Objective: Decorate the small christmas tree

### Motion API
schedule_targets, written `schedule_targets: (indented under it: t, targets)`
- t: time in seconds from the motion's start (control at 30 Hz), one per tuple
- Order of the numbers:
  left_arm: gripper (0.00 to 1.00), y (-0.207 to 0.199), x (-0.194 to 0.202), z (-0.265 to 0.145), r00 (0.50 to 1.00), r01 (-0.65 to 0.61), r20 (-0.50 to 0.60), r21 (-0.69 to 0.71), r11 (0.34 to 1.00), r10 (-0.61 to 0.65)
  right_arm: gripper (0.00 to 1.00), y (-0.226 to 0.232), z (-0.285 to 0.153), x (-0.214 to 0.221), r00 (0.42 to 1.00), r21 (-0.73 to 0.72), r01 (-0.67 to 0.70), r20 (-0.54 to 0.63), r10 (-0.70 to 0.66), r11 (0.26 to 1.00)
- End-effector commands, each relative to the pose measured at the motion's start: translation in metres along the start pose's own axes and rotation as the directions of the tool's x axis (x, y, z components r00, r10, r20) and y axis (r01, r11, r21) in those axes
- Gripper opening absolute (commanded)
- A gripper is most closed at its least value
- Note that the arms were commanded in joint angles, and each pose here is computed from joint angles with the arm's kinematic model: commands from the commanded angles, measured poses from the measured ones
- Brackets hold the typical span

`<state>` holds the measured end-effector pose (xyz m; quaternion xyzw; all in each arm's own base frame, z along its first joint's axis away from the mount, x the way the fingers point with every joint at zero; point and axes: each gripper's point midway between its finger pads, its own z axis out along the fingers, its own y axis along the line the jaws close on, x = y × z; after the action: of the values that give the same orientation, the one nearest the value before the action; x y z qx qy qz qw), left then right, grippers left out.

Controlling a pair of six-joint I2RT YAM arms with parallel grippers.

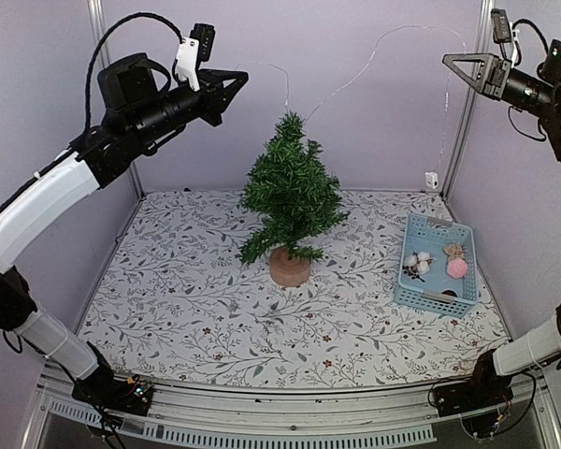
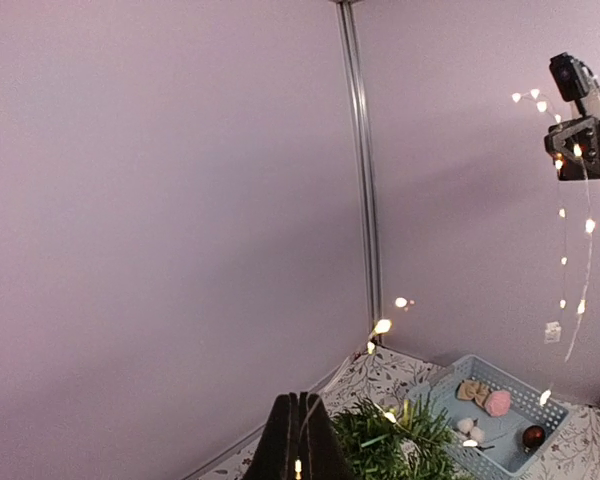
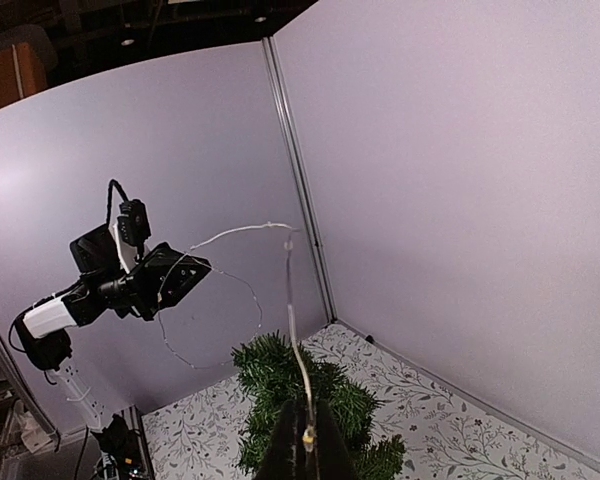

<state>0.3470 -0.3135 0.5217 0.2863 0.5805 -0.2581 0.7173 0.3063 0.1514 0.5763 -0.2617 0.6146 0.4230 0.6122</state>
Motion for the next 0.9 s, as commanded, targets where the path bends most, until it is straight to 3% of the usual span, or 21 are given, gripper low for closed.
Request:
schedule_targets:
  t: [0.0, 0.3, 0.43, 0.73, 0.87]
  targets:
    - [0.0, 0.007, -0.034, 0.002, 0.992, 0.007, 0.127, 0.043, 0.999, -0.013, 0.0, 0.01, -0.001, -0.027, 0.994, -0.078, 0.073, 0.085, -0.066, 0.994]
    - [0.0, -0.008, -0.063, -0.01, 0.976, -0.018, 0.218, 0.183, 0.983, -0.023, 0.0, 0.036, 0.001, -0.031, 0.989, -0.315, 0.136, 0.091, -0.113, 0.939]
    - [0.0, -0.017, -0.081, -0.025, 0.973, -0.03, 0.231, 0.227, 0.973, -0.024, 0.0, 0.04, 0.002, -0.025, 0.994, -0.373, 0.103, 0.061, -0.086, 0.922]
    - [0.0, -0.016, -0.075, -0.06, 0.99, 0.012, 0.135, 0.181, 0.983, -0.037, 0.0, 0.067, 0.049, 0.04, 0.99, -0.561, -0.115, -0.129, 0.051, 0.82]
    - [0.0, -0.014, -0.072, -0.067, 0.991, 0.039, 0.124, 0.157, 0.987, -0.059, 0.0, 0.074, 0.055, 0.038, 0.991, -0.582, -0.107, -0.124, 0.042, 0.806]
